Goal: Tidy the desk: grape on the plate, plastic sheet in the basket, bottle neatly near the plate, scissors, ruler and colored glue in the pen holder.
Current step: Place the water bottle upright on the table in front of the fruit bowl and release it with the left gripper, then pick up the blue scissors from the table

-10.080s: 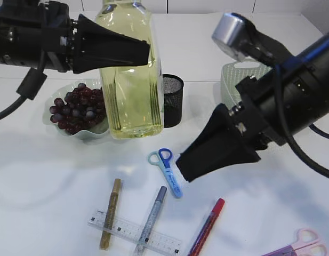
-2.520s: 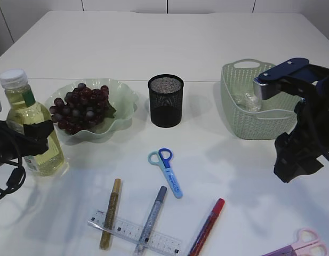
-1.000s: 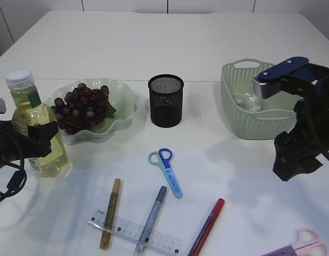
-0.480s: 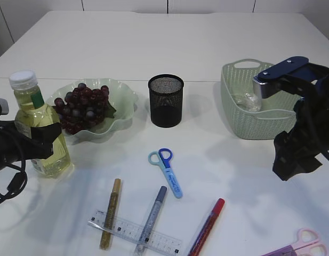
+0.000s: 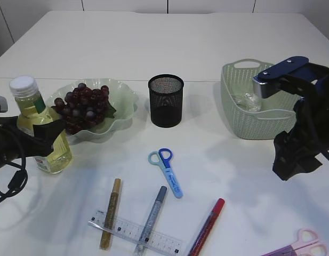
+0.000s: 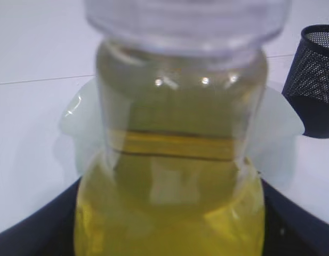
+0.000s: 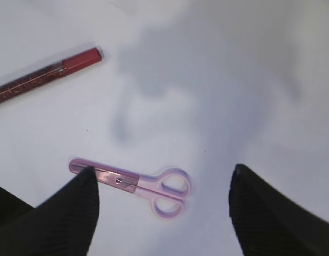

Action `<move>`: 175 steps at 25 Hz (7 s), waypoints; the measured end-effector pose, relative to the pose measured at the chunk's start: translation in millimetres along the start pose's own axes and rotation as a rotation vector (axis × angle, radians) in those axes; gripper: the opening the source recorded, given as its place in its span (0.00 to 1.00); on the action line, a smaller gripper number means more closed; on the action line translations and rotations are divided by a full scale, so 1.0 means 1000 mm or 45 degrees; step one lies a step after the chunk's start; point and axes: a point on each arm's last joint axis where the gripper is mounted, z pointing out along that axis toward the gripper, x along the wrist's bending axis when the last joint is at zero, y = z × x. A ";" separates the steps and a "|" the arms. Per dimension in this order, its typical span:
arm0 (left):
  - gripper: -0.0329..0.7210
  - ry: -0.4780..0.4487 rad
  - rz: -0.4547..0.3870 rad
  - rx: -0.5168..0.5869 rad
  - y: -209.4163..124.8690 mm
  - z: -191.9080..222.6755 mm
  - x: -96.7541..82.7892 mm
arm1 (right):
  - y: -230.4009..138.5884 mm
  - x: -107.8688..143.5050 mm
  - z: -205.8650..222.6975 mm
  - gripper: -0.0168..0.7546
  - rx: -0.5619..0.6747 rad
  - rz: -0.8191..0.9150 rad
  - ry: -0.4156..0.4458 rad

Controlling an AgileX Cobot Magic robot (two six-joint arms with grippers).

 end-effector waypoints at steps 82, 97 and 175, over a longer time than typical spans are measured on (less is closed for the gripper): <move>0.69 0.207 -0.074 -0.007 0.134 -0.149 -0.012 | -0.010 0.015 -0.002 0.78 0.153 0.145 0.208; 0.61 0.257 -0.264 0.369 0.158 -0.189 -0.018 | 0.001 0.031 -0.006 0.78 0.065 0.394 0.446; 0.55 0.233 -0.350 0.652 0.178 -0.217 -0.028 | 0.176 0.068 0.144 0.78 0.207 0.401 0.139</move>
